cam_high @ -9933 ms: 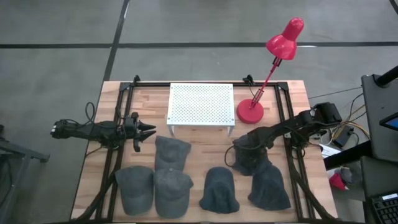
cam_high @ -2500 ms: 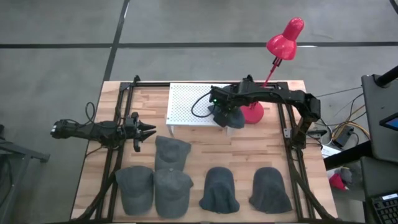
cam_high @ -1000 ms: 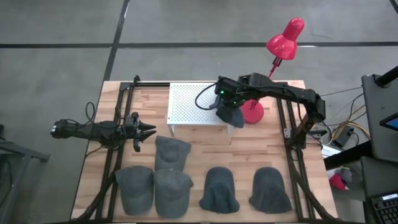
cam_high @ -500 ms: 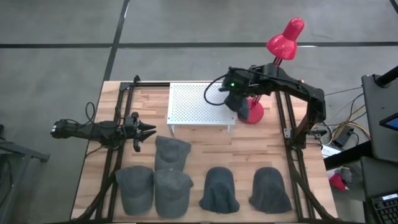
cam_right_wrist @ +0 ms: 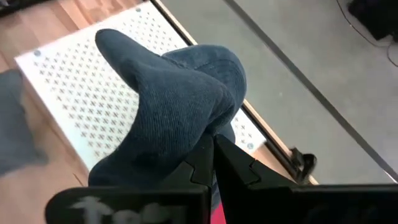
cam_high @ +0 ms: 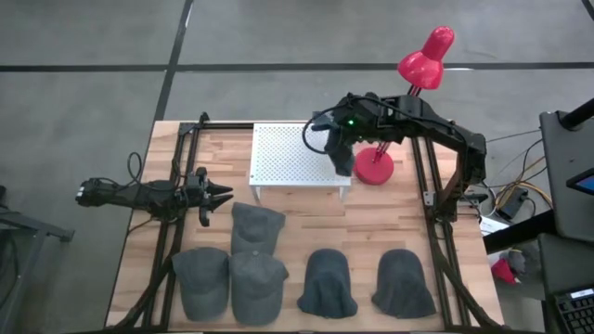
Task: Pick & Place hat
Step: Put the top blue cap on the shelf
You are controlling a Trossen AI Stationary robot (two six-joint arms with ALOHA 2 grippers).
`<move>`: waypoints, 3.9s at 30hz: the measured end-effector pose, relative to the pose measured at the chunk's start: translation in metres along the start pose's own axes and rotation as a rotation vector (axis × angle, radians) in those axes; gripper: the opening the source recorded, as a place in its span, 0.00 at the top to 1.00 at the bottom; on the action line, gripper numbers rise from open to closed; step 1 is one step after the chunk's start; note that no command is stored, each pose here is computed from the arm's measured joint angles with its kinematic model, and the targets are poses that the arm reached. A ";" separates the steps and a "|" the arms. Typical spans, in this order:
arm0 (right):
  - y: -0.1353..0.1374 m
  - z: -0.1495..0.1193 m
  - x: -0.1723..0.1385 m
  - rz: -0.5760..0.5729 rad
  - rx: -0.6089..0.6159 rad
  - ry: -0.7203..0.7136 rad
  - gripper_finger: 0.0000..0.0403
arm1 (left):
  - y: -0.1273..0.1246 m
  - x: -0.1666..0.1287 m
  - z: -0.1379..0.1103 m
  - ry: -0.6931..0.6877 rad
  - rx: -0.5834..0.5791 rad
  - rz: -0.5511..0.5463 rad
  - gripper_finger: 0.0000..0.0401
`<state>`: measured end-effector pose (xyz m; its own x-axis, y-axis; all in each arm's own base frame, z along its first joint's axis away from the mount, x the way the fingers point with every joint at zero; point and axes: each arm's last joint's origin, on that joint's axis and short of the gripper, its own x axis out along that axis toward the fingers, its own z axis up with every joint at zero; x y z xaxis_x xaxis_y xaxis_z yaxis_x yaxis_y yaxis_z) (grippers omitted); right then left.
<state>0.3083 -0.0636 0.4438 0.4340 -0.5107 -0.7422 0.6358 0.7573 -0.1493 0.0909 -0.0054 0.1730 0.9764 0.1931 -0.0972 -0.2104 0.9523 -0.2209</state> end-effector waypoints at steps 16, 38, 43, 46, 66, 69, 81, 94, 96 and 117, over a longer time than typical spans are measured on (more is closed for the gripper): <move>0.017 -0.005 0.026 -0.003 0.047 -0.012 0.98 | 0.000 0.000 0.000 0.000 0.001 0.000 0.71; 0.043 -0.030 0.054 0.018 -0.038 0.077 0.98 | 0.000 0.000 0.000 0.000 0.000 0.000 0.71; 0.045 -0.031 0.055 0.022 -0.052 0.080 0.98 | 0.000 0.000 0.000 0.000 0.000 0.000 0.71; 0.045 -0.032 0.055 0.029 -0.053 0.087 0.98 | 0.000 0.000 0.000 0.000 0.000 0.001 0.71; 0.056 -0.033 0.068 0.132 -0.069 0.069 0.98 | 0.000 0.000 0.000 -0.001 0.000 0.000 0.71; 0.058 -0.032 0.072 0.137 -0.065 0.063 0.98 | 0.000 0.000 0.000 -0.001 -0.001 0.000 0.71; 0.058 -0.019 0.089 0.116 -0.041 0.076 0.98 | 0.000 0.001 -0.001 0.004 -0.001 0.001 0.71; 0.065 -0.017 0.104 0.151 0.013 0.097 0.98 | 0.000 0.001 -0.001 0.004 0.000 0.002 0.71; 0.064 -0.016 0.104 0.151 0.020 0.094 0.98 | 0.000 0.001 -0.001 0.004 0.000 0.001 0.71; 0.062 -0.012 0.105 0.151 0.091 0.074 0.98 | 0.000 0.001 -0.001 0.004 0.000 0.001 0.71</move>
<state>0.3856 -0.0655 0.3487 0.4831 -0.3600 -0.7981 0.6233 0.7816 0.0248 0.0914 -0.0055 0.1725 0.9759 0.1934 -0.1014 -0.2116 0.9521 -0.2209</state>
